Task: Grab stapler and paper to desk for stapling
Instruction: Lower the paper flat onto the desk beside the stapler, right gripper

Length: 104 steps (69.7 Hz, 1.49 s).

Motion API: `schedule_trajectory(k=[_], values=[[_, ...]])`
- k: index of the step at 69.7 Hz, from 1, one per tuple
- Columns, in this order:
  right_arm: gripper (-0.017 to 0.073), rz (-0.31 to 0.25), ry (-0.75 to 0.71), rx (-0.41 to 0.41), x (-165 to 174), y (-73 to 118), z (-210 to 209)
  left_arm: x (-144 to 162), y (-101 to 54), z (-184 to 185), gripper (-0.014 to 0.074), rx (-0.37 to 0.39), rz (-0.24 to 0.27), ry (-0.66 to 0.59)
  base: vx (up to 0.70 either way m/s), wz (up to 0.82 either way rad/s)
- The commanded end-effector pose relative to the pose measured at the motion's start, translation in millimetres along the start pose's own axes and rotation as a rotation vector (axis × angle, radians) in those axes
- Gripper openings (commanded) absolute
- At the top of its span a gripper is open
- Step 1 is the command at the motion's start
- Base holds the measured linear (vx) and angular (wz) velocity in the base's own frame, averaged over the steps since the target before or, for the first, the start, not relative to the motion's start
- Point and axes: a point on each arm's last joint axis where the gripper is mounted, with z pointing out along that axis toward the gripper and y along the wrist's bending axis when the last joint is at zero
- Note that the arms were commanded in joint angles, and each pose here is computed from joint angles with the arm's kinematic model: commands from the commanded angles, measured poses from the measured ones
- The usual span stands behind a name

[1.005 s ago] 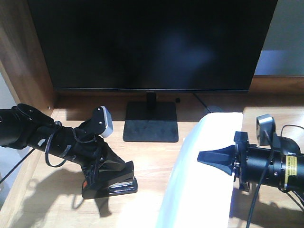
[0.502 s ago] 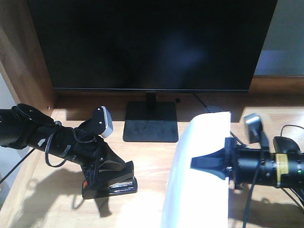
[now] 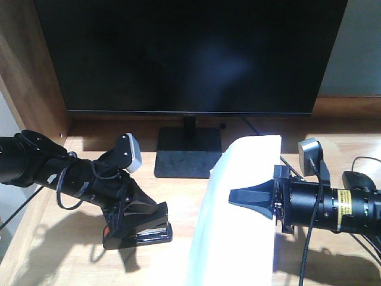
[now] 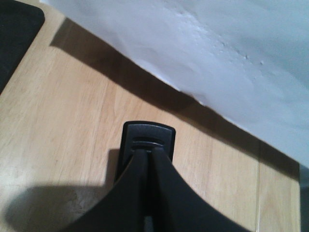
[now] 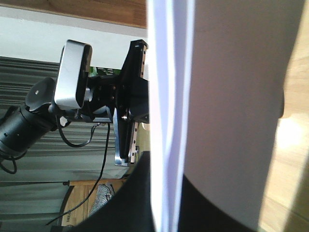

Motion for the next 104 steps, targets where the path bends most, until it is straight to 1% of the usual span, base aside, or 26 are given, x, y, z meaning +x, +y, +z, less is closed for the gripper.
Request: schedule_trajectory(k=[1,15,23,30,37,45,54,63,81,85,88,96,104], values=[[-0.0006,-0.045,0.028,-0.193,0,25.9,-3,-19,-3.2,-10,-0.0006,-0.005,0.015,-0.072,0.00,0.00],[-0.0006,-0.043,0.033,-0.195,1,26.3,-2,-19,-3.2,-10,-0.0006,-0.005,0.015,-0.072,0.00,0.00],[-0.0006,-0.045,0.067,-0.199,7,29.7,7,-19,-3.2,-10,-0.0006,-0.005,0.015,-0.072,0.00,0.00],[-0.0006,-0.057,0.080,-0.184,13,31.4,17,-19,-3.2,-10,-0.0006,-0.005,0.015,-0.072,0.00,0.00],[-0.0006,-0.059,0.074,-0.160,15,31.1,22,-19,-3.2,-10,-0.0006,-0.005,0.015,-0.072,0.00,0.00],[-0.0006,-0.068,0.060,-0.168,14,32.1,23,-19,-3.2,-10,-0.0006,-0.005,0.015,-0.072,0.00,0.00],[-0.0006,-0.061,0.033,-0.169,11,31.2,24,-19,-3.2,-10,-0.0006,-0.005,0.015,-0.072,0.00,0.00],[-0.0006,-0.060,0.037,-0.151,9,19.8,28,-19,-3.2,-10,-0.0006,-0.005,0.015,-0.072,0.00,0.00],[-0.0006,-0.059,0.072,-0.091,7,-19.2,42,-19,-3.2,-10,-0.0006,-0.005,0.015,-0.072,0.00,0.00],[-0.0006,-0.072,0.076,-0.087,8,-24.9,44,-19,-3.2,-10,-0.0006,-0.005,0.015,-0.072,0.00,0.00],[-0.0006,-0.093,0.079,-0.083,8,-28.2,45,-19,-3.2,-10,-0.0006,-0.005,0.015,-0.072,0.00,0.00],[-0.0006,-0.147,0.081,-0.081,8,-30.1,45,-19,-3.2,-10,-0.0006,-0.005,0.015,-0.072,0.00,0.00],[-0.0006,-0.189,0.107,-0.079,11,-30.8,45,-19,-3.2,-10,-0.0006,-0.005,0.015,-0.072,0.00,0.00]])
